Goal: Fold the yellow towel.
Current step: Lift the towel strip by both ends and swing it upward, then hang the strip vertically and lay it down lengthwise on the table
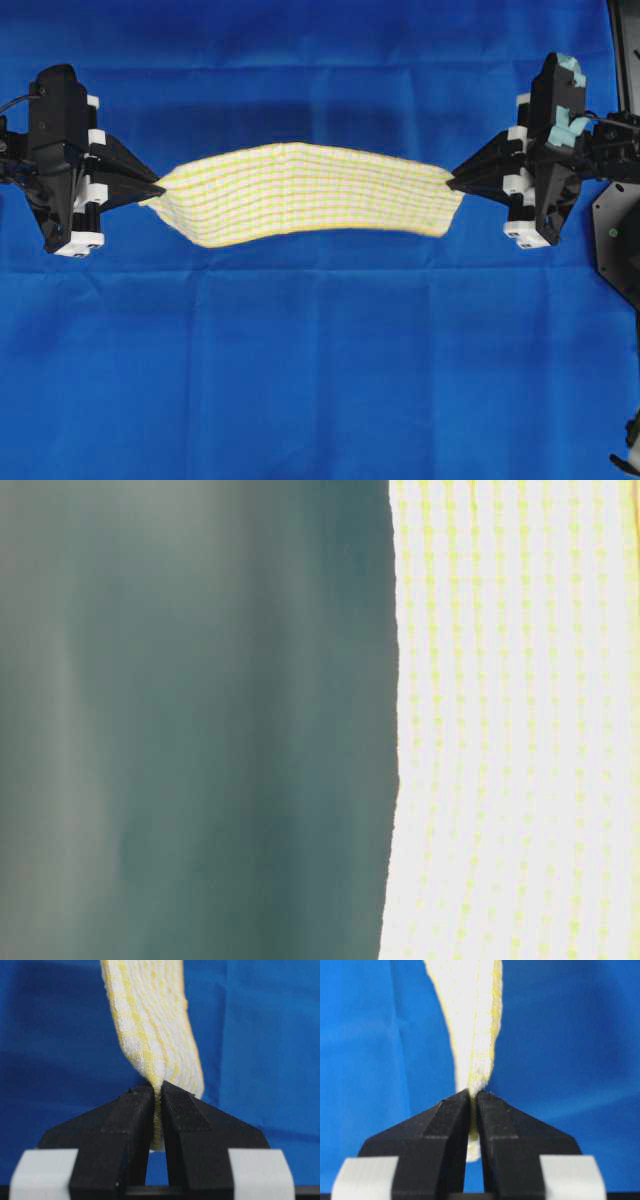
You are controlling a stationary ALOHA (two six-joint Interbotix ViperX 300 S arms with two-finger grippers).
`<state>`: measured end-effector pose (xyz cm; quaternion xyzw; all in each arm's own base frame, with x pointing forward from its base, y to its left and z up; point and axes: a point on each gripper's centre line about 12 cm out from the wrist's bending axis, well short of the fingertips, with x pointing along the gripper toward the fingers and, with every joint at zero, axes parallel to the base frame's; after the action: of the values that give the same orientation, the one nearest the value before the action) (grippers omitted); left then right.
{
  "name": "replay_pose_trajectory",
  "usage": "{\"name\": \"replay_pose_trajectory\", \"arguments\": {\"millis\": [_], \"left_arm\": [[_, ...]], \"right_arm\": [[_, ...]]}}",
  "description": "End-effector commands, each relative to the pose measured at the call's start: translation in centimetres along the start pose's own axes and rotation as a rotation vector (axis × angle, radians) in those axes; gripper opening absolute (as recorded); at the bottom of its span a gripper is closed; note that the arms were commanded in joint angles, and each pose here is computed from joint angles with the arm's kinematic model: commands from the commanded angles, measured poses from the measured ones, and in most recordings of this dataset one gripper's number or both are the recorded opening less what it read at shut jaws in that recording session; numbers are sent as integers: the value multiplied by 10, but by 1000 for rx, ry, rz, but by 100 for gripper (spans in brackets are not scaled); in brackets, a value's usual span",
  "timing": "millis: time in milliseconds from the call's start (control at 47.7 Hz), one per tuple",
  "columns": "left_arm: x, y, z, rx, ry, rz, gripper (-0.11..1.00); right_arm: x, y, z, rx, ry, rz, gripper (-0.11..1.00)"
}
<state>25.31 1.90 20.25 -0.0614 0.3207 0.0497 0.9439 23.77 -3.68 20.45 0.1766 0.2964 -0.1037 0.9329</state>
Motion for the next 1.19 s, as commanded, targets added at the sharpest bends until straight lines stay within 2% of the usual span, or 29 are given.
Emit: {"name": "replay_pose_trajectory", "arguments": {"millis": [0, 230, 587, 796, 1173], "left_arm": [[-1, 0, 8, -8, -23, -1, 3], [4, -18, 11, -33, -43, -58, 3], [23, -70, 22, 27, -65, -196, 3], [43, -92, 43, 48, -88, -233, 3], [96, -133, 98, 94, -98, -261, 3]], "right_arm": [[0, -2, 14, 6, -37, -10, 4], [12, -29, 25, 36, -47, -107, 4], [34, -79, 51, 71, -48, -258, 4], [49, -97, 73, 56, -63, -300, 4], [74, -120, 114, 25, -92, -337, 4]]}}
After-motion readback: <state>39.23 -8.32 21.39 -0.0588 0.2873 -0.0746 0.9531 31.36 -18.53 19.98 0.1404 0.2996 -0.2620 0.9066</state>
